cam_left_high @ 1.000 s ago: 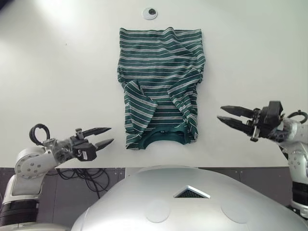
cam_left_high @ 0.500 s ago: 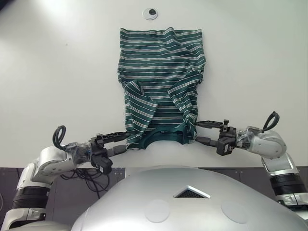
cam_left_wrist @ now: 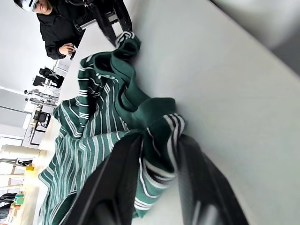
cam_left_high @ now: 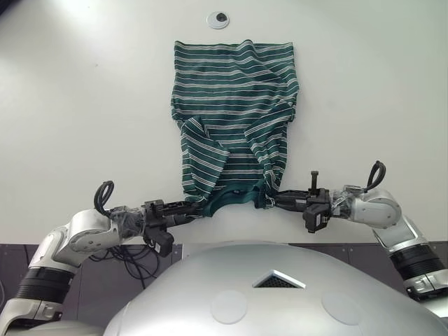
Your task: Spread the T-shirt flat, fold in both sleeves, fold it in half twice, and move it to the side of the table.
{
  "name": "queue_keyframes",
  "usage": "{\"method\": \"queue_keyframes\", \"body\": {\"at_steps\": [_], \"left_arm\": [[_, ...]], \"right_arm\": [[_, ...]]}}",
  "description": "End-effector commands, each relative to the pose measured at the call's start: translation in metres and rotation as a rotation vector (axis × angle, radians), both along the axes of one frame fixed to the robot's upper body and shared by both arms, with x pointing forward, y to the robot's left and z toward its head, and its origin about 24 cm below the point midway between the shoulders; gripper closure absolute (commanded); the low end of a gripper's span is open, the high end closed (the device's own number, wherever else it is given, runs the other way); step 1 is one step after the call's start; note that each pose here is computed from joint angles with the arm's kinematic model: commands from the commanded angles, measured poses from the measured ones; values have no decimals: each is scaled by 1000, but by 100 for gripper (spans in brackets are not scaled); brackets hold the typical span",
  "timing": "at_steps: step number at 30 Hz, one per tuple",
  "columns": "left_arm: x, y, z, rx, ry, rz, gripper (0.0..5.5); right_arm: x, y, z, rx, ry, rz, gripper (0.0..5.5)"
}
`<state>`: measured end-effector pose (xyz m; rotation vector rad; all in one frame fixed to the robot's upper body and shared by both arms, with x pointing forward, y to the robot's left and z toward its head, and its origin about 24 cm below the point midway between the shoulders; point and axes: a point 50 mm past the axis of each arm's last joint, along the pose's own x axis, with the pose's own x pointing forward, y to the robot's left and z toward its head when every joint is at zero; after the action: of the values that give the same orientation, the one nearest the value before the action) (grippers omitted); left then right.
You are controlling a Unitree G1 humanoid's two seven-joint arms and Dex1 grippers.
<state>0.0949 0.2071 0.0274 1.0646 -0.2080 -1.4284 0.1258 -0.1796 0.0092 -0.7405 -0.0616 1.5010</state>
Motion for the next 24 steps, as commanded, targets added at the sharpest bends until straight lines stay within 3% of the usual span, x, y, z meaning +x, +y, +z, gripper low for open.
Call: {"method": "queue_keyframes", "body": {"at_steps": [1, 5, 8, 10, 12, 17, 24], "left_arm": [[-6, 6, -12, 99, 64, -7, 489], [-7, 5, -10, 58, 130, 36, 535], [-20, 1, 18, -82, 576, 201, 549], [-36, 3, 46, -112, 951, 144, 549], [-38, -2, 73, -236, 1141, 53, 549], [-30, -2, 90, -332, 1178, 4, 549], [32, 16, 71, -461, 821, 428, 549]], "right_arm": [[-8, -11, -15, -141, 80, 23, 550], [-7, -10, -15, -125, 104, 8, 550], [-14, -12, 3, 21, 383, -87, 550], [-24, -20, 27, 117, 664, -84, 550], [-30, -32, 50, 165, 879, -39, 550], [-24, -41, 79, 262, 999, 12, 550], [25, -18, 83, 478, 837, -269, 550]]}}
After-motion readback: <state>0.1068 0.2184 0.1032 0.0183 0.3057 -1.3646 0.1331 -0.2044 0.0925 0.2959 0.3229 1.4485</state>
